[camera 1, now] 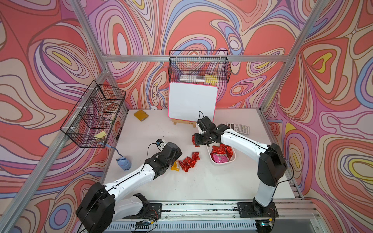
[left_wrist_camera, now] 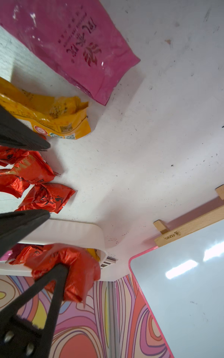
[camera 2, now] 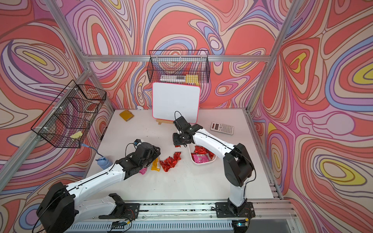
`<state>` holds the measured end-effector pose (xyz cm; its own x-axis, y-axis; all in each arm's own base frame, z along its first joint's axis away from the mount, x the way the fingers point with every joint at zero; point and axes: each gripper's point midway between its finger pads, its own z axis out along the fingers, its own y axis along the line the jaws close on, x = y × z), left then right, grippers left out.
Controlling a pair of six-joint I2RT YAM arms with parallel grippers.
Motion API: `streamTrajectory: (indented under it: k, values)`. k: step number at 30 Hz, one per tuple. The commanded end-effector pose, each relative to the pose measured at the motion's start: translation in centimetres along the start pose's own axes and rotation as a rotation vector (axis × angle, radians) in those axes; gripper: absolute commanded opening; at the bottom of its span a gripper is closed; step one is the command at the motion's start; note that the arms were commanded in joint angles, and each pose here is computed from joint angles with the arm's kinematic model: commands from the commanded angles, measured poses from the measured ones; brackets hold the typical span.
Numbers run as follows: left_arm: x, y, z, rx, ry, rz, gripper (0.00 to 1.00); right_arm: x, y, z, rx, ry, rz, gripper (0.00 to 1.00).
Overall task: Take the tea bags out of the storage box
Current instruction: Place the tea bag at the center of the board.
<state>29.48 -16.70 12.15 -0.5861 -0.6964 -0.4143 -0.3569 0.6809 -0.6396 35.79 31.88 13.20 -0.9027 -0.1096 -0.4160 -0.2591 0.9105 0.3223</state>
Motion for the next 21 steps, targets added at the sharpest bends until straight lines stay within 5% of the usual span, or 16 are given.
streamTrajectory:
  k: [1,7,11,21]
  values:
    - [-0.4,1.5,-0.4,-0.049,-0.016,-0.009,0.53,0.4,1.3,2.8,-0.026,0.042,0.091,0.09]
    - [-0.2,1.4,-1.1,-0.037,0.003,0.019,0.53,0.8,0.8,6.8,0.015,0.071,0.141,0.12]
    - [0.1,0.9,-1.3,0.005,0.022,0.044,0.54,0.9,1.0,7.9,0.002,0.081,0.150,0.30]
    - [1.0,-3.0,-1.1,0.163,0.085,0.095,0.59,-1.6,0.6,1.9,-0.001,-0.051,0.118,0.44]
